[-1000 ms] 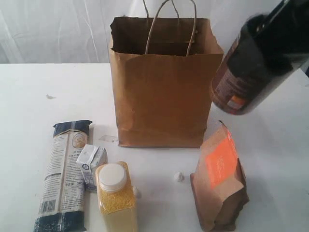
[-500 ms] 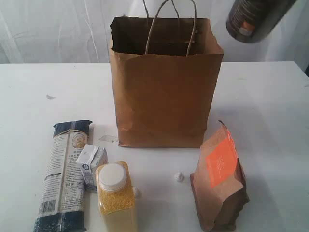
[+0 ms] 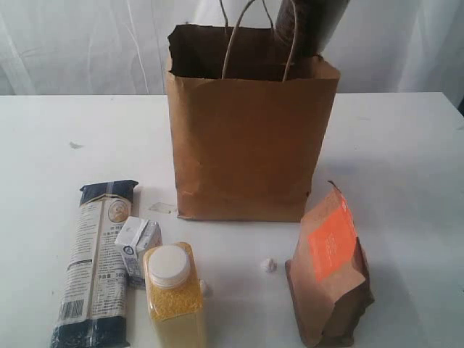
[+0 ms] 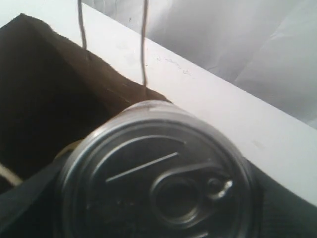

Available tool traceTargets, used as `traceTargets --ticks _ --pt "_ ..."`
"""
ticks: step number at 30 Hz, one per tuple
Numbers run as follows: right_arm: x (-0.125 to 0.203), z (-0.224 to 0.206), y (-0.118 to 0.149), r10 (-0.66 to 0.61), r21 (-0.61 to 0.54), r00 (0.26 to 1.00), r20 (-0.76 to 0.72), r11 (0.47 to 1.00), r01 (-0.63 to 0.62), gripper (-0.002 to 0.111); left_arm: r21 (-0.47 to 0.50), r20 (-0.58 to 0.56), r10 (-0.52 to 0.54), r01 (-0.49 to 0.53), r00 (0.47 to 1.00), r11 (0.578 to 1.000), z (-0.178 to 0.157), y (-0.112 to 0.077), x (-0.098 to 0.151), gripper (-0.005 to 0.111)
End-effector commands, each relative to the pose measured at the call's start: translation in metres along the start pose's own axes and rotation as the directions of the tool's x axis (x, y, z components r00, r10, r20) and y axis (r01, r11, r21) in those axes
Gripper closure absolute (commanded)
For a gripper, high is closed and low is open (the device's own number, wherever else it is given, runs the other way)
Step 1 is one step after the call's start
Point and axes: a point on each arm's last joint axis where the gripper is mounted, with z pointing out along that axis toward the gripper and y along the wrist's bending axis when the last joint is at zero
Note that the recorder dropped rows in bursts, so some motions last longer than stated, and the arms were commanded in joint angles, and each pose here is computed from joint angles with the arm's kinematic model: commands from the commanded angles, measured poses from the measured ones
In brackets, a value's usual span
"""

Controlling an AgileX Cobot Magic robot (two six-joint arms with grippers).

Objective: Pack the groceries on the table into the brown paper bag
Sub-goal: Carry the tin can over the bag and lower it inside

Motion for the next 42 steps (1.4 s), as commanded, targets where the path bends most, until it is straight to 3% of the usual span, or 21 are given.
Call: traceTargets --ticks 1,13,29,32,37,42 --pt "-0.007 -0.001 0.002 -0.012 -0.051 0.998 0.064 0.999 0.015 0.108 -0.002 -0.002 0.007 -0.007 1.0 1.0 0.001 0.0 0.002 0.107" --pt "-0.002 0.001 0.011 -0.021 -0.142 1.0 0.005 0.99 0.021 0.108 -0.002 -0.002 0.007 -0.007 1.0 1.0 0.001 0.0 0.002 0.107" --pt "0.009 0.042 0.015 -0.033 -0.174 0.992 -0.125 0.985 0.011 0.107 -0.002 -0.002 0.007 -0.007 1.0 1.0 0.001 0.0 0.002 0.107" --pt "0.01 0.047 0.016 -0.031 -0.186 0.99 -0.137 0.983 0.005 0.099 -0.002 -0.002 0.007 -0.007 1.0 1.0 0.001 0.0 0.002 0.107" --pt "0.012 0.053 0.018 -0.033 -0.202 0.987 -0.159 0.979 0.0 0.076 -0.002 -0.002 0.007 -0.007 1.0 1.0 0.001 0.0 0.002 0.107" --pt "0.012 0.053 0.018 -0.038 -0.202 0.987 -0.157 0.979 0.005 0.075 -0.002 -0.002 0.007 -0.007 1.0 1.0 0.001 0.0 0.002 0.107"
